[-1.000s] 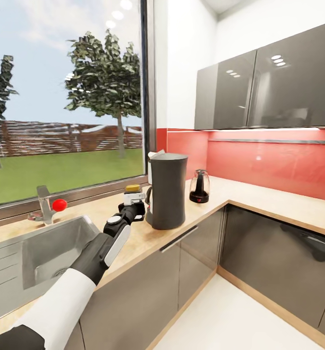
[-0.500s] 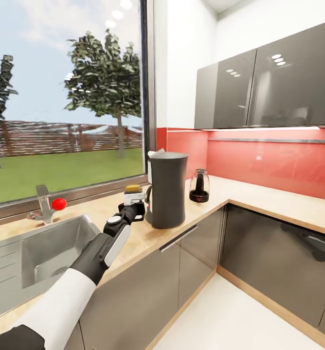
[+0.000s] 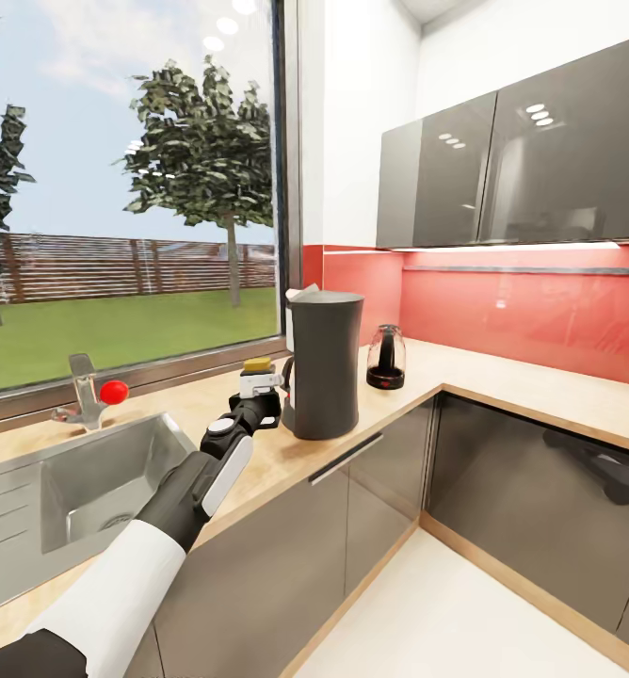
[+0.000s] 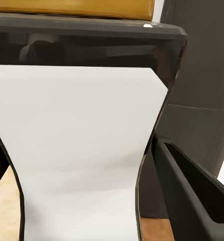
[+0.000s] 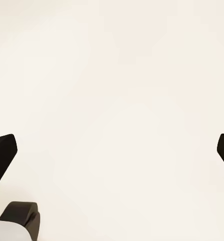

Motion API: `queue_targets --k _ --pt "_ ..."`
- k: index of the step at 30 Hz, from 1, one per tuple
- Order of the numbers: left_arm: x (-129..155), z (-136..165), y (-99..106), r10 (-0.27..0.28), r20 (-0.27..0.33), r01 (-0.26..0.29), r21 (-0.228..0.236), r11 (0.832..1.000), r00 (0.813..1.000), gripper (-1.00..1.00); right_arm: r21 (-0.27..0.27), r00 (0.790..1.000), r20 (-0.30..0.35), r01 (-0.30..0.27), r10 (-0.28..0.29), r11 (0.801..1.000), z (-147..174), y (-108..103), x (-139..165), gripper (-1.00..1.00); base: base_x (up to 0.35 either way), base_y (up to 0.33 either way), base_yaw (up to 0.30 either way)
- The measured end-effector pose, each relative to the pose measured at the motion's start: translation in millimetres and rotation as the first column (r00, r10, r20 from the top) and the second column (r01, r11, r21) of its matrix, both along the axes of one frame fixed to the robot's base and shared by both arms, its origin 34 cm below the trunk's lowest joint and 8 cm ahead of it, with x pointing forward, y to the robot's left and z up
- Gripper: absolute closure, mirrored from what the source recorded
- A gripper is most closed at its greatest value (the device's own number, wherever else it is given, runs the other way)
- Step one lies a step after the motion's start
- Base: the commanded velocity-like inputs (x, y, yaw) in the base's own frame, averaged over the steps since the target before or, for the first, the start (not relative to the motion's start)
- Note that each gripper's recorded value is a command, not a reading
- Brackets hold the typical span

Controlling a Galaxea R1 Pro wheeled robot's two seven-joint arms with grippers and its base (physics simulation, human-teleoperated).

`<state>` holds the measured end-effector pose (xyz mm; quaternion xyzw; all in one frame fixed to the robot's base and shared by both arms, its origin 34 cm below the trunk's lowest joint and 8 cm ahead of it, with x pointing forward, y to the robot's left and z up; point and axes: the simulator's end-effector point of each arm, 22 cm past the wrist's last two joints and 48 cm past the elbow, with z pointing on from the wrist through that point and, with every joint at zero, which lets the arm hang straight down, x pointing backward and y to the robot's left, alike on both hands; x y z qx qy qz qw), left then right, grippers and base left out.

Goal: Set up a coffee station on the kitchen countertop: keep the coffee maker on the countertop, move the bottle of coffee from the kitchen shelf to the counter next to the coffee maker, place a paper coffee filter on top of the coffee maker, put the saucer next to the coffee maker with the coffee cup on the saucer, and place the electric kettle next to the coffee maker.

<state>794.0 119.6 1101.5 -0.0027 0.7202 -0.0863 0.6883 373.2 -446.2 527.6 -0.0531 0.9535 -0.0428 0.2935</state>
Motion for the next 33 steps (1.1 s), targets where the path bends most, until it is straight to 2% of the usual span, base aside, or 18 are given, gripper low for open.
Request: queue_targets --k 33 --pt "0.1 0.9 1.4 0.002 0.002 -0.002 -0.001 1.000 1.000 1.00 -0.001 1.000 0.000 0.000 0.000 1.000 0.0 -0.2 -0.1 -1.00 0.047 0.000 0.000"
